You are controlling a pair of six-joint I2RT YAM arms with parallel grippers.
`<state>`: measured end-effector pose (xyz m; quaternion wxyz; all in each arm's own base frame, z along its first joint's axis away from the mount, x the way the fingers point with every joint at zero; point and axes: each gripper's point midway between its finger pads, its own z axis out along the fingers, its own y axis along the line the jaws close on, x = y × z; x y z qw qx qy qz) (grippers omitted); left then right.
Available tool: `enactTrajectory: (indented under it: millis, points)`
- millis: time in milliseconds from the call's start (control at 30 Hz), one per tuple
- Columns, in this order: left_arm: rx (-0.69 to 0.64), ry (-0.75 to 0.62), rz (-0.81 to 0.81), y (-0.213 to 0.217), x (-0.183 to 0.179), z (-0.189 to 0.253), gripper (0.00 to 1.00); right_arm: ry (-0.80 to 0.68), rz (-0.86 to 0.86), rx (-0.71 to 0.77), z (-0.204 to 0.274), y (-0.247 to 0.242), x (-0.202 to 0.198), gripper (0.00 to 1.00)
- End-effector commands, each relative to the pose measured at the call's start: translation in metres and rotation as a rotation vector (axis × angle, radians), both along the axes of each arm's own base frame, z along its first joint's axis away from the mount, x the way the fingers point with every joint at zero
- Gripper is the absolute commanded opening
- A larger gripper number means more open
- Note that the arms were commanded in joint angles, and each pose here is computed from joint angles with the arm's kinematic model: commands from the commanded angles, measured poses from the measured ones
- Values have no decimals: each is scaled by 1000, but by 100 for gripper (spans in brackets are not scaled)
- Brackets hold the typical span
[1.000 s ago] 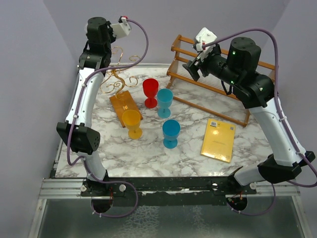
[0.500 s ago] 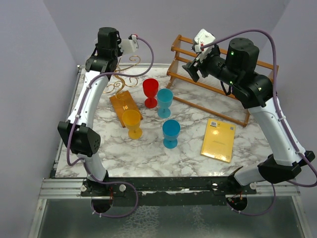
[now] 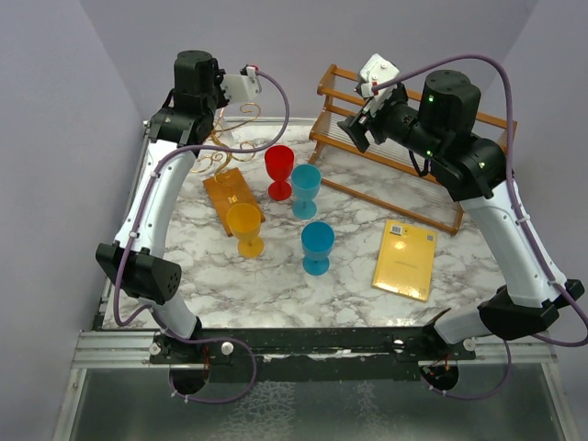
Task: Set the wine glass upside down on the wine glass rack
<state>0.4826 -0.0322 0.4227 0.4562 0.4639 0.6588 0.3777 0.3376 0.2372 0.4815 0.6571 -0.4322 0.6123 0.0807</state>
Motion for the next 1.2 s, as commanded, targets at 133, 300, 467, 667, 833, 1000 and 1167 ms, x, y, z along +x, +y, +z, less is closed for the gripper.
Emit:
enactTrajectory:
  millis: [133,300,467,667,833,1000,1167]
  points:
    - [-59,-46,-103,-26,-1,14,0,6,24,-4,-2,1,-4,73]
    - [-88,-63,-138,-39,6,13,0,5,24,-6,-2,0,-4,73]
    - [-102,-86,-141,-44,13,14,0,4,27,-2,0,1,-4,73]
    - [-101,-88,-102,-44,29,6,1,5,30,-3,0,1,-4,73]
    - [-117,-93,-63,-41,37,5,2,3,27,0,1,0,-5,73]
    - [-110,-86,-13,-33,39,0,2,4,26,-1,1,0,-5,73]
    - [-97,-73,33,-23,40,-3,2,6,26,-1,-1,-1,-4,73]
